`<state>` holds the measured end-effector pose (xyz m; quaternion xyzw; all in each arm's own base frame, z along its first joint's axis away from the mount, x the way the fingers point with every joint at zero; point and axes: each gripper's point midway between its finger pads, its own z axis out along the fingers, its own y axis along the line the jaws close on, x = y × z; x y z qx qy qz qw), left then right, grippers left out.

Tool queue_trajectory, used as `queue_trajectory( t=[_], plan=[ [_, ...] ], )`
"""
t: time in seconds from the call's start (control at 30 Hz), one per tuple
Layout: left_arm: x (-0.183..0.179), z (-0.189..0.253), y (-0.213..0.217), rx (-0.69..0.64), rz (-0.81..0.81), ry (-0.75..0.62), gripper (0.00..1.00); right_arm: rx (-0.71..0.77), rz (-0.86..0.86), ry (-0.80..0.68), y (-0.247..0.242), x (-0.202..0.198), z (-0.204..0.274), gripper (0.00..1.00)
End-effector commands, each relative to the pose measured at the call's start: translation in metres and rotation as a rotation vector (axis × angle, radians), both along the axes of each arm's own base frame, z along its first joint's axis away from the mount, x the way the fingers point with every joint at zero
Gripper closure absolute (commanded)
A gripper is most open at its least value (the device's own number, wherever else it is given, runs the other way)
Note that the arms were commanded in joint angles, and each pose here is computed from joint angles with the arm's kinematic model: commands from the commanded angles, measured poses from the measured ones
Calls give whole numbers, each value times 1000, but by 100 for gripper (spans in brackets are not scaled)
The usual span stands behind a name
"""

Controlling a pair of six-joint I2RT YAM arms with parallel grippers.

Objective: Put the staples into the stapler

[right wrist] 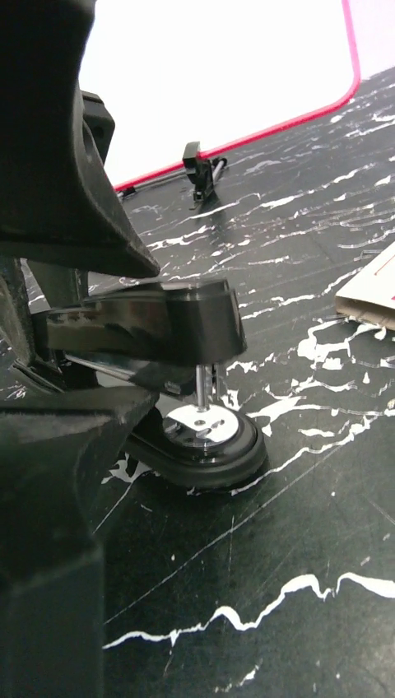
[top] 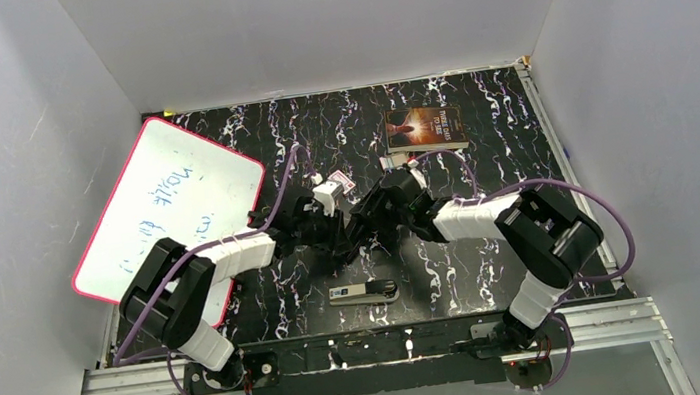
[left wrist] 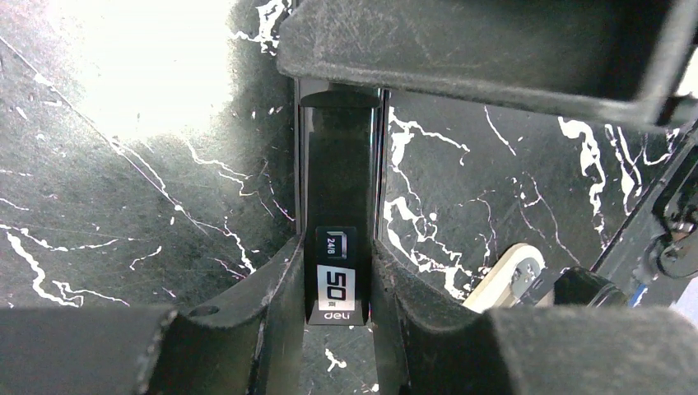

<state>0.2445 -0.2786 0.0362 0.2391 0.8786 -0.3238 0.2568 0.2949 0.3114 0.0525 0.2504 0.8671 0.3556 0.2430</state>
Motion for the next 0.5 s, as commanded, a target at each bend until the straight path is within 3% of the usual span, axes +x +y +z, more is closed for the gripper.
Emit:
queue_trajectory(
  t=[0.0,0.2,0.47],
  plan=[
    [-1,-1,6,73,-45,-19,100,-25,-1,-122,-6,13,31,36],
    [11,7,18,191,-129,-116,100,-71,38,-263,-26,4,65,23],
    [16,0,48,425,-534,-379,91,-289,125,-516,-75,-14,81,18]
  ],
)
